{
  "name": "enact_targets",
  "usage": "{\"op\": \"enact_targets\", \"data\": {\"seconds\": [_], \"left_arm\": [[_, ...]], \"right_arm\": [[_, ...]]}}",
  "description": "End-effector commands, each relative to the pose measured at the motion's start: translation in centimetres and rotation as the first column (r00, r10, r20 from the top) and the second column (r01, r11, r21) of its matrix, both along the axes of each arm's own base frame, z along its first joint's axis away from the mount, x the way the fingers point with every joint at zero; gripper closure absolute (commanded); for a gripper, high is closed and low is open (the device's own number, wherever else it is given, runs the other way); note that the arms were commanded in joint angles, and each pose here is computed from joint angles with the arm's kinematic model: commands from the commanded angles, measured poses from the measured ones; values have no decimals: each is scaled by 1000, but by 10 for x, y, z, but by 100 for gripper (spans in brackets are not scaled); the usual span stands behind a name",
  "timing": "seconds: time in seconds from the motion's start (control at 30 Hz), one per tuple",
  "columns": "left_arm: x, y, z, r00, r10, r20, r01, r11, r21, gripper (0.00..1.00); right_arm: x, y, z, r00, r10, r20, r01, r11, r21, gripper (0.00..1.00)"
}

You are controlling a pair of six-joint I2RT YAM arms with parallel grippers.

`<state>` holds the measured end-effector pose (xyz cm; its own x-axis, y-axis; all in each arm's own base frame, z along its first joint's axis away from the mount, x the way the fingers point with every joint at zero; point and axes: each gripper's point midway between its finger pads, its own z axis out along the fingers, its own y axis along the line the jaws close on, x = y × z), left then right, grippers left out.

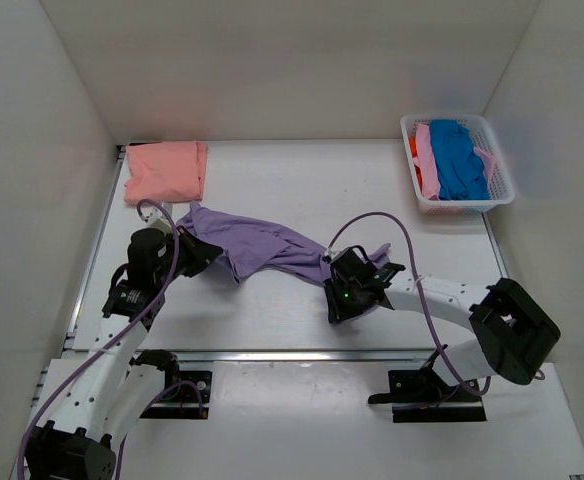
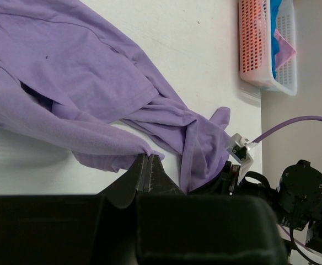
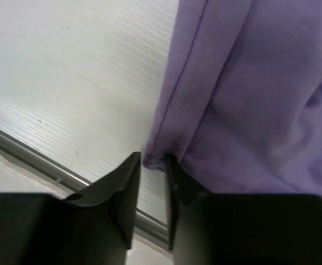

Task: Fold and stack the t-shirts
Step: Flatten out the tshirt

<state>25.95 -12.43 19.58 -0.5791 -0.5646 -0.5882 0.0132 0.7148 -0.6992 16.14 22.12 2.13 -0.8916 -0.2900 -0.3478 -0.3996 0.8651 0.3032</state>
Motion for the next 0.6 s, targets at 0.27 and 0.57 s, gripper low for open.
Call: {"op": "enact_targets", "data": {"seconds": [0.27, 0.57], "left_arm": [[4, 2, 12, 1000, -7, 28, 7, 1000, 5, 100], [49, 37, 136, 967, 101, 235, -117, 991, 58, 100]], "right_arm": [[7, -7, 21, 998, 19, 57, -14, 997, -81, 99], [91, -58, 200, 860, -216, 462, 160, 974, 158, 100]]}}
